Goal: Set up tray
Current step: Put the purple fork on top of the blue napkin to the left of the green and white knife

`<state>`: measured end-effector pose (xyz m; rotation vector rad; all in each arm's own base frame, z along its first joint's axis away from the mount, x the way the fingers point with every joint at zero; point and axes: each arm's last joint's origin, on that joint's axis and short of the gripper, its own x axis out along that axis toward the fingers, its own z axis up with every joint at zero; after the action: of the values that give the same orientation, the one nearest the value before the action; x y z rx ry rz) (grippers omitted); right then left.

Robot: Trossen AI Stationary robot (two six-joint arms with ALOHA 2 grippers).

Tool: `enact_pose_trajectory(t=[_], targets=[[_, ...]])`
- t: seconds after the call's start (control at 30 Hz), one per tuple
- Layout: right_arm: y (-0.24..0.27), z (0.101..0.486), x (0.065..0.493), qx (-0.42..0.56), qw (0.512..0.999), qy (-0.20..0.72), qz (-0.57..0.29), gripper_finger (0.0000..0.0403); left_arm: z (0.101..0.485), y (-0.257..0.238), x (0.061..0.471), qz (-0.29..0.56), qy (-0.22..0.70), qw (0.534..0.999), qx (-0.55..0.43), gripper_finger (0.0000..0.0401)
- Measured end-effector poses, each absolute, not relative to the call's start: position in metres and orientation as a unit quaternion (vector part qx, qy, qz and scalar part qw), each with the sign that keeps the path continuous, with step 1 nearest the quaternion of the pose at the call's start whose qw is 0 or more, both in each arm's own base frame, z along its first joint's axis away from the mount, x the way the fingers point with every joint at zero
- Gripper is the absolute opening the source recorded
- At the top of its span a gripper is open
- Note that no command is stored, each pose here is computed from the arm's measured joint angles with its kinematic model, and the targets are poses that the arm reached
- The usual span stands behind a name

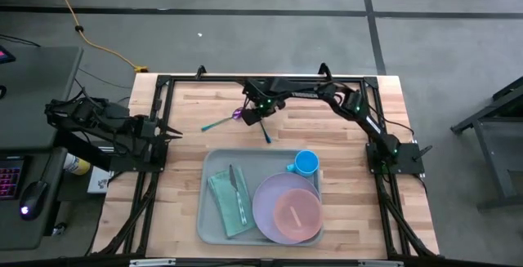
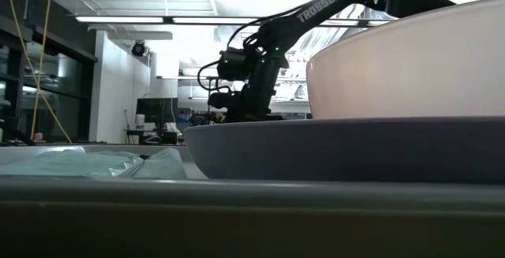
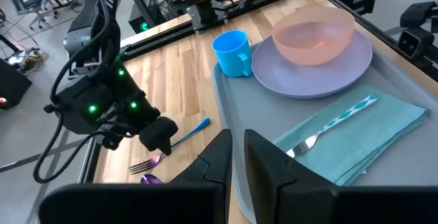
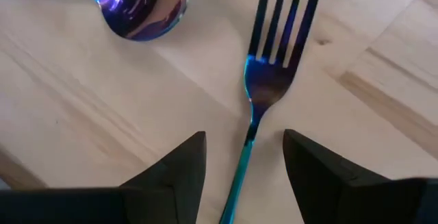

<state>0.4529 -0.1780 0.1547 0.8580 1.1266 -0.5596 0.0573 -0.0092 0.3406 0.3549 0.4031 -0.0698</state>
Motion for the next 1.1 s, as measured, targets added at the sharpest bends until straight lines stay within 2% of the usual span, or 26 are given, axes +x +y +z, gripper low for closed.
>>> enact_pose_trajectory(t=[0.33, 1.1], targets=[[-0.166, 0.152, 0.458, 0.355, 0.73, 0.514, -0.278, 0.0173, 0.341, -0.009, 0.057, -0.036, 0.199, 0.962, 0.184, 0.0072], [-0.152, 0.146, 0.465, 0.346, 0.729, 0.503, -0.31, 0.017, 0.339, -0.009, 0.057, -0.038, 0.207, 0.959, 0.188, 0.0072]])
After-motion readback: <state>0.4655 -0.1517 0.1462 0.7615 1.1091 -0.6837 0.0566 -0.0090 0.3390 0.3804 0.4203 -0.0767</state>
